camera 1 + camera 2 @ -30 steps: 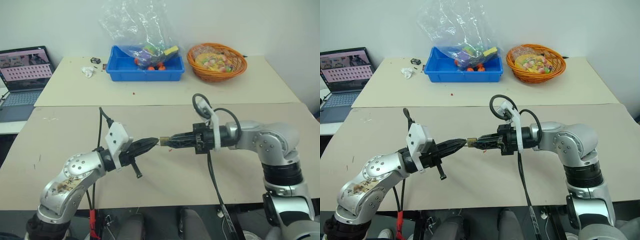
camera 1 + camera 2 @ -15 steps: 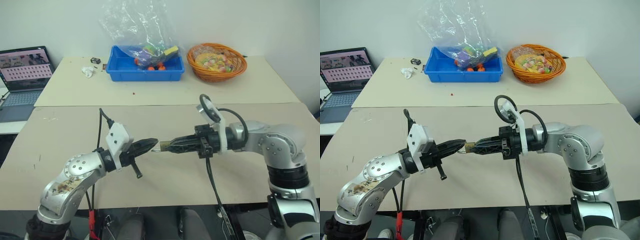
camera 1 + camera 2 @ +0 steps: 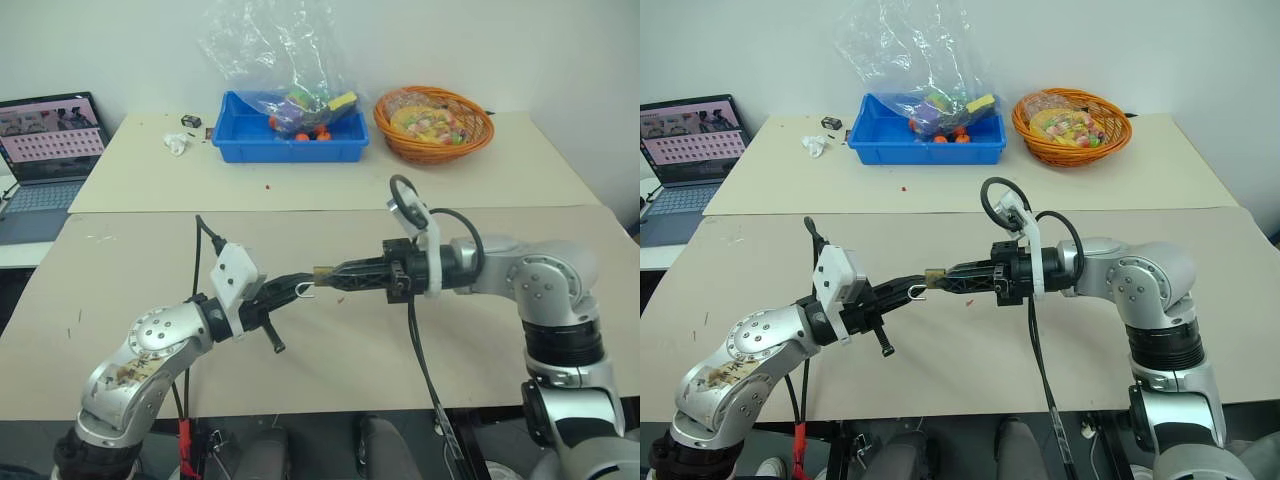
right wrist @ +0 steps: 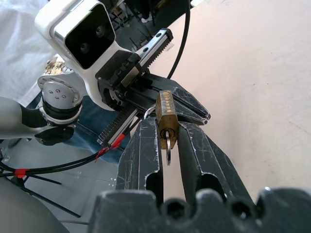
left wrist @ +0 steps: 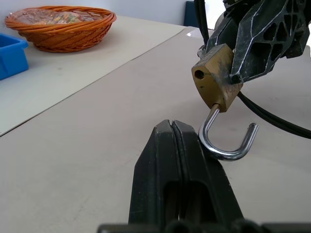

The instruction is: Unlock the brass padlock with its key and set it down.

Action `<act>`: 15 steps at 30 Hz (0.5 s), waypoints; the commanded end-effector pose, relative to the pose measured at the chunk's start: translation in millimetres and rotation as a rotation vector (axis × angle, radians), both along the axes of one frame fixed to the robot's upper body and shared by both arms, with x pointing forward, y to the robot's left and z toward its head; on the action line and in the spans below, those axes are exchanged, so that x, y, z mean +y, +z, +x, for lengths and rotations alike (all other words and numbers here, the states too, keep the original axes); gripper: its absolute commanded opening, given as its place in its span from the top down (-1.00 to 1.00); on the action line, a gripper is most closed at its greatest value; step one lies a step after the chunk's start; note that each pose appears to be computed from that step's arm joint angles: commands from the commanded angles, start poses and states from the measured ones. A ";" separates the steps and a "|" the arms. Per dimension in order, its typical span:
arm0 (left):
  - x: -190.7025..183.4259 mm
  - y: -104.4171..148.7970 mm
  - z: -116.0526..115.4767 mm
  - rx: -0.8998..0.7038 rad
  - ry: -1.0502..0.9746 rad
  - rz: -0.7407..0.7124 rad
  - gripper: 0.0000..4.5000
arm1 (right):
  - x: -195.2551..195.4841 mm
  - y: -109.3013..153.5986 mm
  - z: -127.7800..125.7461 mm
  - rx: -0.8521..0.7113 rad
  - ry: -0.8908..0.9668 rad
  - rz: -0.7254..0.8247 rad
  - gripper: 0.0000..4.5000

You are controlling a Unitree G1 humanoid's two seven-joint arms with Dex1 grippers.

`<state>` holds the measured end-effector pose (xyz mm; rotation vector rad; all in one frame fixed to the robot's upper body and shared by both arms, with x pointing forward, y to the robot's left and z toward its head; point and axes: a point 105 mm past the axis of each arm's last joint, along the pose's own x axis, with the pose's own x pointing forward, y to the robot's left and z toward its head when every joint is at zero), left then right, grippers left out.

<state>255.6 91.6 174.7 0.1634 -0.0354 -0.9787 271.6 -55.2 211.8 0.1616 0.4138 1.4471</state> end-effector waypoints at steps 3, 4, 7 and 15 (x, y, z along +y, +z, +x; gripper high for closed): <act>-1.3 6.0 -3.4 -0.027 -0.013 -0.019 0.97 | -7.2 24.7 2.0 -0.005 -0.003 0.082 0.95; -0.7 5.5 -2.9 -0.030 -0.008 -0.015 0.97 | -8.9 25.4 3.6 0.010 -0.009 0.088 0.95; 2.5 2.9 -0.9 -0.040 0.010 0.008 0.97 | -14.3 23.2 9.5 0.067 -0.031 0.093 0.95; 9.1 0.1 -9.6 -0.158 -0.058 0.194 0.97 | -43.3 -68.1 44.5 0.333 -0.228 -0.179 0.95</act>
